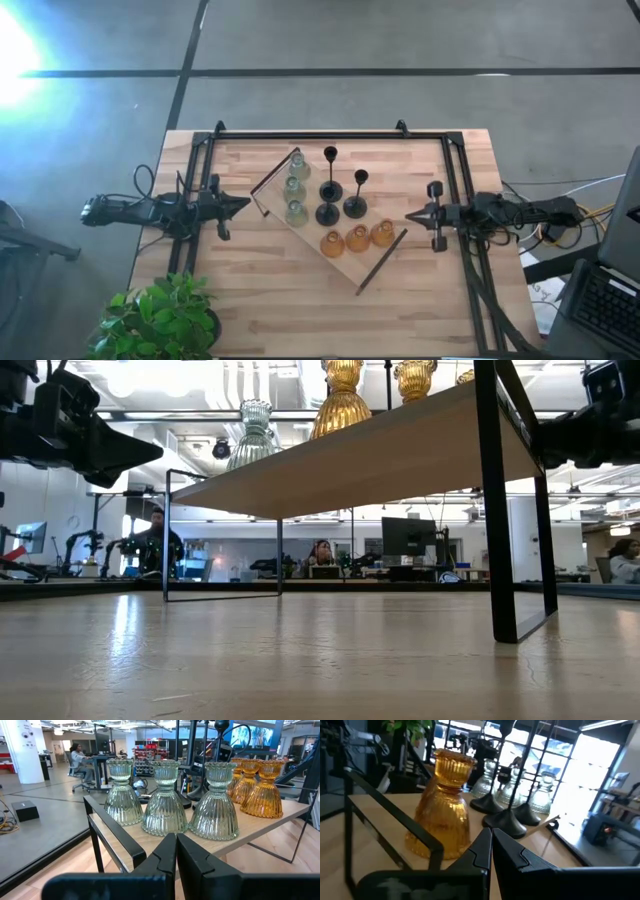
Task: Pick & Place candle stick holders
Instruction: Return to Home Position
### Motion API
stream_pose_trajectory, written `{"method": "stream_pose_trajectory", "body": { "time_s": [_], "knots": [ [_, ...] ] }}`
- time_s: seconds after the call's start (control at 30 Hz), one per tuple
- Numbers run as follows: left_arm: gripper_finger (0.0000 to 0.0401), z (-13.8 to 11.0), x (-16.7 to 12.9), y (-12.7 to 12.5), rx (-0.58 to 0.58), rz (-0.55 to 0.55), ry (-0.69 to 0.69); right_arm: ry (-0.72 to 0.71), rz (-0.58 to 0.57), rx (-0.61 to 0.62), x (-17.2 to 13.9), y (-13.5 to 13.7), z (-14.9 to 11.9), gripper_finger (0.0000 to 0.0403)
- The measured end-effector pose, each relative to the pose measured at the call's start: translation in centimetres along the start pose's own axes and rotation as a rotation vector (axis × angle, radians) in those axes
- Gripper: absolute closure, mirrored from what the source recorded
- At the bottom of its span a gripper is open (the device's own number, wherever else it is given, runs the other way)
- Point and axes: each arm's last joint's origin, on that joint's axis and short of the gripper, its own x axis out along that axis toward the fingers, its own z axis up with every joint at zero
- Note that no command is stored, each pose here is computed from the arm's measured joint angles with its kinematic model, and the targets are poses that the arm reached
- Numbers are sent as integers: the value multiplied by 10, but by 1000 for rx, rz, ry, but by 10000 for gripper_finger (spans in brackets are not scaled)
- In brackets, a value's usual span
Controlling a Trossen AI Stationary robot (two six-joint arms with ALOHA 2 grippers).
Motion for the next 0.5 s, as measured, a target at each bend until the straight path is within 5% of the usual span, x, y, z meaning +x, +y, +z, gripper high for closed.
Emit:
{"method": "stream_pose_trajectory", "body": {
  "time_s": [0.5],
  "knots": [
    [382,0,0,0,1,0,0,141,-5,20,5,2,-12,394]
  ]
}}
